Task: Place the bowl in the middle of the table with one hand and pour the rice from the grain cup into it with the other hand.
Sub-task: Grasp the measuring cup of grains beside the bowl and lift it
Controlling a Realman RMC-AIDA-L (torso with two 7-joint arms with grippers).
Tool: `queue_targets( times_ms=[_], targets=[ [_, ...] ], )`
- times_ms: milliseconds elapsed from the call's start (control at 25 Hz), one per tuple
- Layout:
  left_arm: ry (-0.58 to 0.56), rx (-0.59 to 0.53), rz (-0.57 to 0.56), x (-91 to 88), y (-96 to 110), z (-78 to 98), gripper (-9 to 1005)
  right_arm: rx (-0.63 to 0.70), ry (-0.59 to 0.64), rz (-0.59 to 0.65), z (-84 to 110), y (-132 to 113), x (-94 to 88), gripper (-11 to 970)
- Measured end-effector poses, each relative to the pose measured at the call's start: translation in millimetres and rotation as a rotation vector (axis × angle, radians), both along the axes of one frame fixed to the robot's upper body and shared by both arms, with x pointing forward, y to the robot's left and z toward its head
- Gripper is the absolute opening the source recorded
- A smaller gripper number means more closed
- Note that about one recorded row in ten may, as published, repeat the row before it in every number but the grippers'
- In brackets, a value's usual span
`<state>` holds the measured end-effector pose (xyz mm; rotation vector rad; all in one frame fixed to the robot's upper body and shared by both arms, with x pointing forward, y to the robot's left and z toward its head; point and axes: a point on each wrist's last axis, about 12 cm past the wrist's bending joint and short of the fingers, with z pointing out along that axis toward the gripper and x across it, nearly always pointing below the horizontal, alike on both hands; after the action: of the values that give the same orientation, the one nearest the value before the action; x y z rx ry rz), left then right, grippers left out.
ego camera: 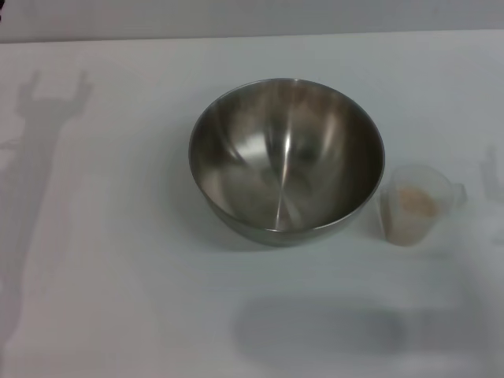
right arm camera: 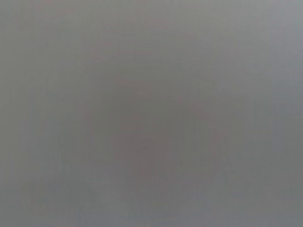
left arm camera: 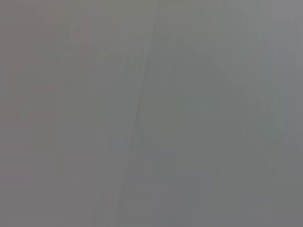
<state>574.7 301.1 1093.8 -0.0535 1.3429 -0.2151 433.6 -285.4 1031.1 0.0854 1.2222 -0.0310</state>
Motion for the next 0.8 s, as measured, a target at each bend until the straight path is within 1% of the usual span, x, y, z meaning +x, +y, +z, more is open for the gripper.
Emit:
queue_targets(
  times_ms=[200,440,600,800],
  targets=[
    [0.011,0.009,0.002,1.1,2.3,-1.4,859,-0.021,0.076,-0.029,-1.7,18.5,-13.1,701],
    [0.014,0.017,0.006,1.1,6.6,-1.0,859,0.018,0.176,0.051,-5.5,34.5,-26.8,700],
    [0.021,0.019,0.011,-0.7,9.0,-2.6,859,0.032,0.223,0.057,-10.9,37.6,-41.3,700],
    [0.024,0.023,0.015,-1.7,11.5,-3.3,859,-0.001,0.261,0.052,-16.5,38.4,-61.6,700]
  ],
)
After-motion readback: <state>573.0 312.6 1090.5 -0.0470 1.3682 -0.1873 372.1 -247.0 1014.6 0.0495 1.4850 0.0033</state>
